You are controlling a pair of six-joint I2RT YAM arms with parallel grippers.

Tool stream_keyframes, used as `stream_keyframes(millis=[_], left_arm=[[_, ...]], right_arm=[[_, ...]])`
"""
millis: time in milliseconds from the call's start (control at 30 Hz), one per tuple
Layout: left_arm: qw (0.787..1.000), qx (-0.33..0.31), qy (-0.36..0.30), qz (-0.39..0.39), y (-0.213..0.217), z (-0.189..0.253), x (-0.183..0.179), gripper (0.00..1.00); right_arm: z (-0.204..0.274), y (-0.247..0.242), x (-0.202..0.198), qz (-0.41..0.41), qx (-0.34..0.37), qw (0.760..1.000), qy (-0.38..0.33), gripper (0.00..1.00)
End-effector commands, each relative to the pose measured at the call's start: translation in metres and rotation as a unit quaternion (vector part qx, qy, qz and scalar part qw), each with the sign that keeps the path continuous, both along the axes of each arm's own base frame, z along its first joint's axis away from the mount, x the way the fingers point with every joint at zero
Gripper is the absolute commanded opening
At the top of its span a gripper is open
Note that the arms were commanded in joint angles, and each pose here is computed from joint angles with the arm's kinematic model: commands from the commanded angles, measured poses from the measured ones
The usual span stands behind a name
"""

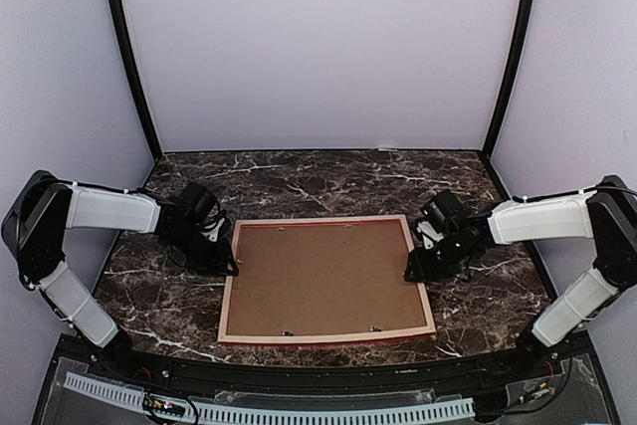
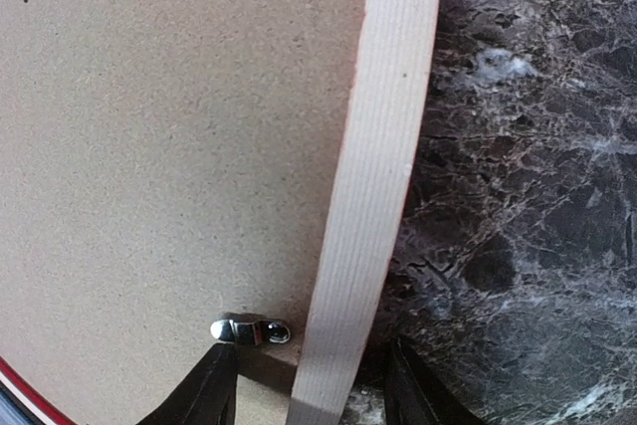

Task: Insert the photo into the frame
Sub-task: Press the fastener onto the backboard.

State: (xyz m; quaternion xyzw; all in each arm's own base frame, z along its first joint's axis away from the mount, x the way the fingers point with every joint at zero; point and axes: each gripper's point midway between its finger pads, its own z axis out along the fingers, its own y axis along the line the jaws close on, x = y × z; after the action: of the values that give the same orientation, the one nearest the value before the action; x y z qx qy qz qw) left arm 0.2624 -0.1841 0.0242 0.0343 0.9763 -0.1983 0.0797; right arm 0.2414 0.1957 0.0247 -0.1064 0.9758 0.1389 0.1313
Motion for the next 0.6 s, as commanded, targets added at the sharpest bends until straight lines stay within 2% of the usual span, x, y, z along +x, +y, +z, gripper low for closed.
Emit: stream_keyframes(millis=[0,567], left_arm=[[1.0,0.0,0.003,0.0,0.0,-0.002,-0.004,0.32],[1.0,0.0,0.005,-0.004,0.0,-0.002,-0.005,0.31]], right_arm=[[0.0,0.003,0.006,0.005,-0.012,1.0,-0.01,0.51],[0.002,0.012,0.026,-0.032,-0.001,0.999,-0.029,0.41]])
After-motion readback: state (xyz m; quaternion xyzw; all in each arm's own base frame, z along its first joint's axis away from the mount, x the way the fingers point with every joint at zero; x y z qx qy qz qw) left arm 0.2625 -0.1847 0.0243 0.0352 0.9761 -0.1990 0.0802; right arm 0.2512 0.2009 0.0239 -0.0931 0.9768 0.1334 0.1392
